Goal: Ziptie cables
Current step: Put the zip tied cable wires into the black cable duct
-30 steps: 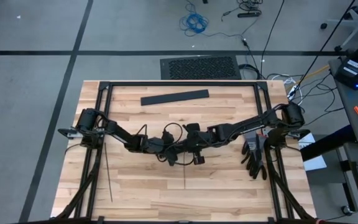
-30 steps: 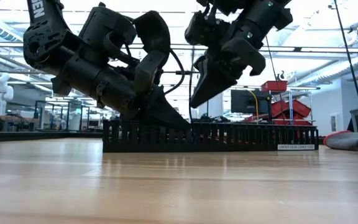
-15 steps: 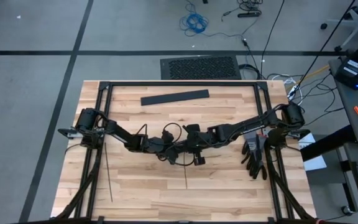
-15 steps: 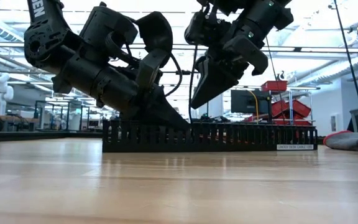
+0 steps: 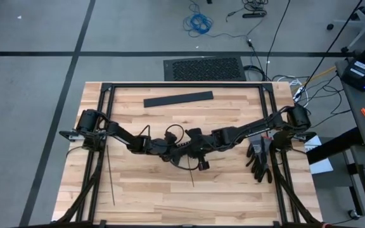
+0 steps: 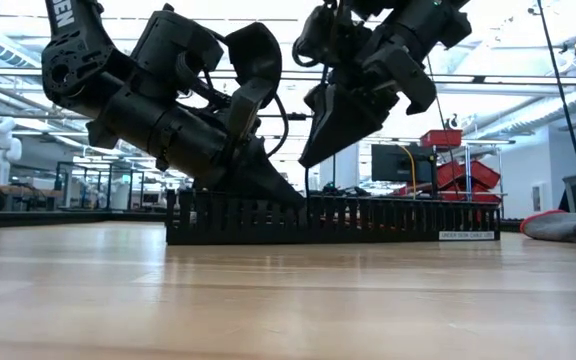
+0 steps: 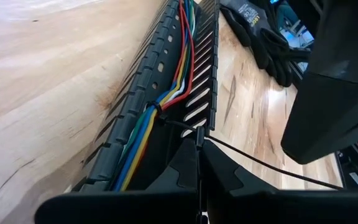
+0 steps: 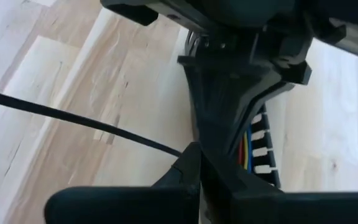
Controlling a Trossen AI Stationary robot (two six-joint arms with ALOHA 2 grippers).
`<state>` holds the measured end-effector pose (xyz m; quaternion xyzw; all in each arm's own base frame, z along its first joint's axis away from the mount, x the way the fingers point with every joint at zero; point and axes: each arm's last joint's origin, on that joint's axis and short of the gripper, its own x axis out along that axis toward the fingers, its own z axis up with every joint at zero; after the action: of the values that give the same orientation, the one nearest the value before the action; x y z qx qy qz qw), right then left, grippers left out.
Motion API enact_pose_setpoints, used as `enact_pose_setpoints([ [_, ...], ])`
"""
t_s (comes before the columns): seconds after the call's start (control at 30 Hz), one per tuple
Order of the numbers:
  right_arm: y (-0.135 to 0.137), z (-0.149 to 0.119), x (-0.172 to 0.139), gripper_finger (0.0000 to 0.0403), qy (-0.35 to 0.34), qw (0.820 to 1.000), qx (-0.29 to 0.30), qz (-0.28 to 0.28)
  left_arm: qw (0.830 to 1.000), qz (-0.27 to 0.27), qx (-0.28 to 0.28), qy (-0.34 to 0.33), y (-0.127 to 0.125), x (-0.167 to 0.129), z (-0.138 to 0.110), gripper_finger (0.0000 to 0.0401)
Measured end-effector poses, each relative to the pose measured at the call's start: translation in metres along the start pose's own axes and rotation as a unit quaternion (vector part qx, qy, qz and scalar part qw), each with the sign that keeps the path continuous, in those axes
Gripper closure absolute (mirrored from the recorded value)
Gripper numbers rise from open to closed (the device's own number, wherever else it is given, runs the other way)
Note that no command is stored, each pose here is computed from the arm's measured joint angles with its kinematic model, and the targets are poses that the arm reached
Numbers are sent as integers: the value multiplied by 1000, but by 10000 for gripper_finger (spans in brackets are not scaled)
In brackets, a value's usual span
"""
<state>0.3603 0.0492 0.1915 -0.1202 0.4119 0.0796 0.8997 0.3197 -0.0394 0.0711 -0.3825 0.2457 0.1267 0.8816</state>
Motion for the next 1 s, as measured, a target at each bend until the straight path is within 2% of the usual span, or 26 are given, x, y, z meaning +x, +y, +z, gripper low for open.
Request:
enact_pose_setpoints([
  [0.37,1,-4,14,403,8,1000,-10,1,1000,0,-3,1,0,0,0,397],
  [0.77,-10,-8,18,403,14,1000,-4,-8,1000,-2,9,3,0,0,0,397],
  [1.0,-9,-15,31,403,28,999,5,18,1000,-2,10,4,0,0,0,397],
])
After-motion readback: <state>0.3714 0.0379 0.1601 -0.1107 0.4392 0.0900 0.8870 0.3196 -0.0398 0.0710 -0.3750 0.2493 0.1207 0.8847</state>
